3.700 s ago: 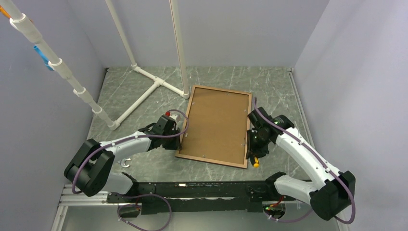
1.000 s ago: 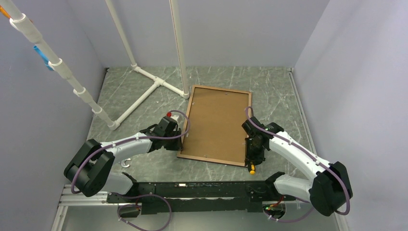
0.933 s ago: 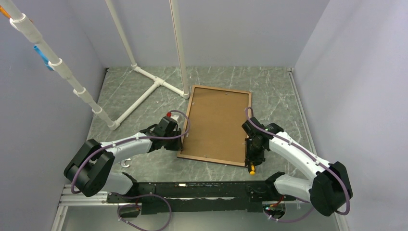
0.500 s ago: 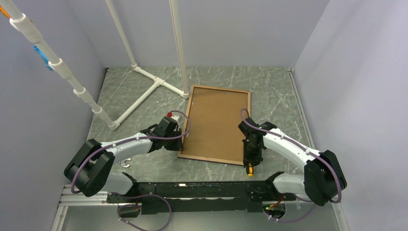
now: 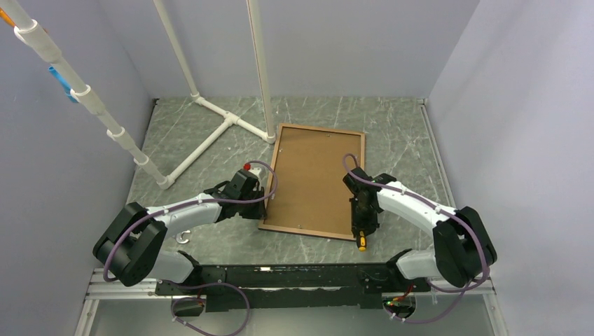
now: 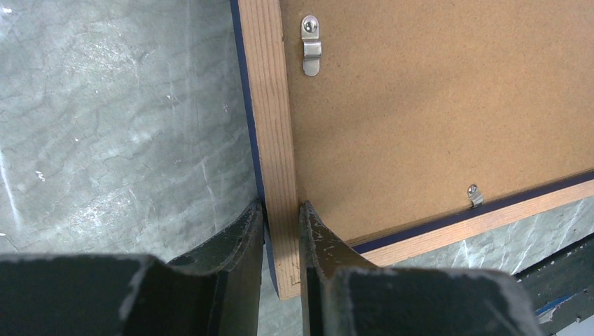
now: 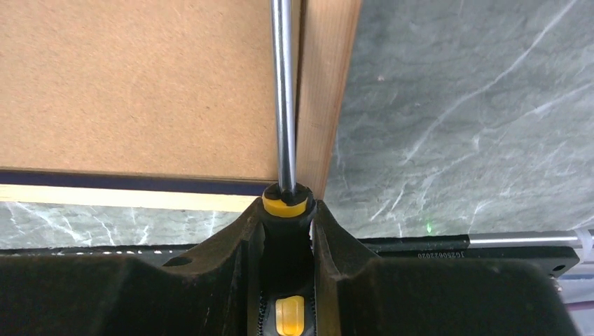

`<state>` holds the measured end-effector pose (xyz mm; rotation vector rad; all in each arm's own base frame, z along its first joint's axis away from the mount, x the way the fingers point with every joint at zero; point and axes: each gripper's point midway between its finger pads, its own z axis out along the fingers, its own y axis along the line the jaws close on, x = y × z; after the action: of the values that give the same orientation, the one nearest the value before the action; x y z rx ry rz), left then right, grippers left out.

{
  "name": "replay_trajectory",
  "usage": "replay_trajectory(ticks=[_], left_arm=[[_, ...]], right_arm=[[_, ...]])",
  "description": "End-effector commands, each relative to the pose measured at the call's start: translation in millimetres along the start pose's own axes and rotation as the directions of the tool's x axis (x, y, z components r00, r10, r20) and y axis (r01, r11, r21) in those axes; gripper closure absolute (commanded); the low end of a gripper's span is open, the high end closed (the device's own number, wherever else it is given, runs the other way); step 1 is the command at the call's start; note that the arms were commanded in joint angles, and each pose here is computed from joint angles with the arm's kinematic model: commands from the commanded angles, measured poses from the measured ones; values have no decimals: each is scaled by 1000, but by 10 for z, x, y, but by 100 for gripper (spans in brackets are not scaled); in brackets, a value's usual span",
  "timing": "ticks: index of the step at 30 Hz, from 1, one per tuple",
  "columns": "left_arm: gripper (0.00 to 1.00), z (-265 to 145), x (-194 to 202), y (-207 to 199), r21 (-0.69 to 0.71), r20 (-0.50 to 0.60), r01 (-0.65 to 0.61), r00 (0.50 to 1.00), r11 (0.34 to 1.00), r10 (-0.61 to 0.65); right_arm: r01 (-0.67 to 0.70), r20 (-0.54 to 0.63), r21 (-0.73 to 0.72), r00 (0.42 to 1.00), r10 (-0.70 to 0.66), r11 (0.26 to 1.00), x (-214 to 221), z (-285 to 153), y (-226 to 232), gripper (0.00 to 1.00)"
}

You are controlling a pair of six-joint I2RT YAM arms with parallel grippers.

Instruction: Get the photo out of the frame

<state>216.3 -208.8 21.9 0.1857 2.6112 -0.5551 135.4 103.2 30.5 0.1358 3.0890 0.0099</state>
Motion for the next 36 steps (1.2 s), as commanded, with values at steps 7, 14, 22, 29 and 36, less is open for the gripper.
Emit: replay_trajectory(ticks=[7,14,22,29,36], left_arm=[[100,5,365,153,-33,-115,-41,993,999,37],[100,18,405,41,1,-130,58,990,998,-57],[100,9,380,-293,111,-57,291,957,950,-286],[99,-15,389,-771,269,11,456,879,849,-476],[67,-133,442,-1404,261,27,280,955,924,-297]], right_arm=[[86,104,-173,992,-68,981,-195,-231,426,100],[-27,480,-144,872,94,989,-838,-1013,260,100],[-31,678,-289,698,228,957,-1055,-1541,149,100],[73,750,-377,609,258,923,-1071,-1782,223,100],[123,790,-375,560,248,919,-1052,-1829,196,100]])
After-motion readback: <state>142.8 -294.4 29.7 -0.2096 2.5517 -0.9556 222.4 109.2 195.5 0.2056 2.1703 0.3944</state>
